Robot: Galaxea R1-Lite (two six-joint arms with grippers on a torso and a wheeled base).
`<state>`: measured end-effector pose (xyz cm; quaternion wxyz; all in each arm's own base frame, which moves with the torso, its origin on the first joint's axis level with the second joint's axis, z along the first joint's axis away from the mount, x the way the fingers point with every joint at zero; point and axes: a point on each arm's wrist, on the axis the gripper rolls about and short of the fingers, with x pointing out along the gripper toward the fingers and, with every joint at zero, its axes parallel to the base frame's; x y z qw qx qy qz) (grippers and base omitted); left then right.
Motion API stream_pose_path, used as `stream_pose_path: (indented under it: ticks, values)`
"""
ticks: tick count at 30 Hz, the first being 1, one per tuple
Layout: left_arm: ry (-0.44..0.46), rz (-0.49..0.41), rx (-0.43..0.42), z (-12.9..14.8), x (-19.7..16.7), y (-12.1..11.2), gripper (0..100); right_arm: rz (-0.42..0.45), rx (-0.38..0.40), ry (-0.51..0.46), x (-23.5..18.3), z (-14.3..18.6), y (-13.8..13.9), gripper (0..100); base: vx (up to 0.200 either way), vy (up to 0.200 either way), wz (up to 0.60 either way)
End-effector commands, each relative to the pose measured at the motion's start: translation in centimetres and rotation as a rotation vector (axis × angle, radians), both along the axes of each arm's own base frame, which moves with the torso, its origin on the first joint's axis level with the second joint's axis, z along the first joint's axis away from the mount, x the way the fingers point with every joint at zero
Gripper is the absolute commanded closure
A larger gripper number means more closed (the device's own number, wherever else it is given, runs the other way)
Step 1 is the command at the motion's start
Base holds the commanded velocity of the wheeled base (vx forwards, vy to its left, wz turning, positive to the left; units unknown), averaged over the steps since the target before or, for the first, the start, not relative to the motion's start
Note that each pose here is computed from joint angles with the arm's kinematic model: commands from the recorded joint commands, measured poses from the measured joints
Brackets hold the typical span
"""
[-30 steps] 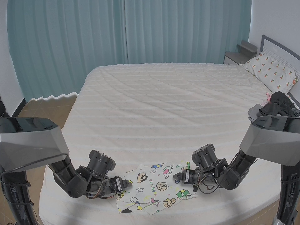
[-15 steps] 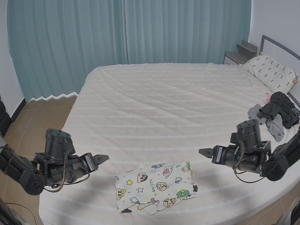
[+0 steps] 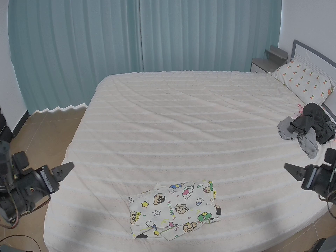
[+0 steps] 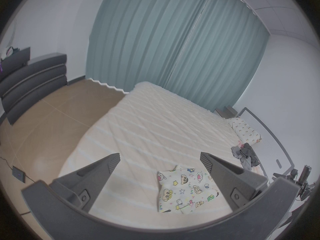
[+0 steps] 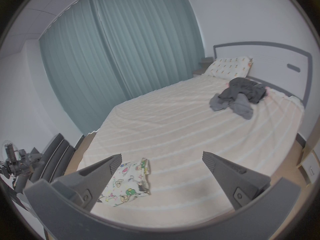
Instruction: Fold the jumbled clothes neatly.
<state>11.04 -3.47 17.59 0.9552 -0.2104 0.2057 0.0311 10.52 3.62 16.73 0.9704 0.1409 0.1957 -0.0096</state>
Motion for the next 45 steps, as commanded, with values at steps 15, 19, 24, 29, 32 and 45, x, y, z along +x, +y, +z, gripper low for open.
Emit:
stream_pose_path:
  ticks: [15, 19, 24, 29, 32, 45]
  values:
    - [-0.304, 0.373, 0.234, -2.1, -16.3, 4.6, 0, -0.079, -0.334, -0.373, -15.3, -4.9, -3.8, 0, 0.0, 0.0, 0.0]
    - [-0.286, 0.386, 0.334, -5.0, -17.2, 4.4, 0, -0.049, -0.289, -0.353, -14.4, -6.5, -3.8, 0, 0.0, 0.0, 0.0]
    - [-0.218, 0.315, 0.341, -7.2, -16.0, 4.3, 0, 0.026, -0.277, -0.362, -13.3, -8.4, -3.6, 0, 0.0, 0.0, 0.0]
    - [-0.281, 0.192, 0.299, -8.9, -14.4, 4.0, 0, 0.053, -0.278, -0.41, -13.1, -8.5, -3.5, 0, 0.0, 0.0, 0.0]
    - [-0.393, 0.188, 0.33, -9.2, -13.6, 3.9, 0, 0.056, -0.277, -0.41, -13.1, -8.5, -3.5, 0, 0.0, 0.0, 0.0]
    - [-0.474, -0.035, 0.37, -9.3, -13.3, 3.5, 0, 0.157, -0.273, -0.422, -13.1, -8.6, -3.3, 0, 0.0, 0.0, 0.0]
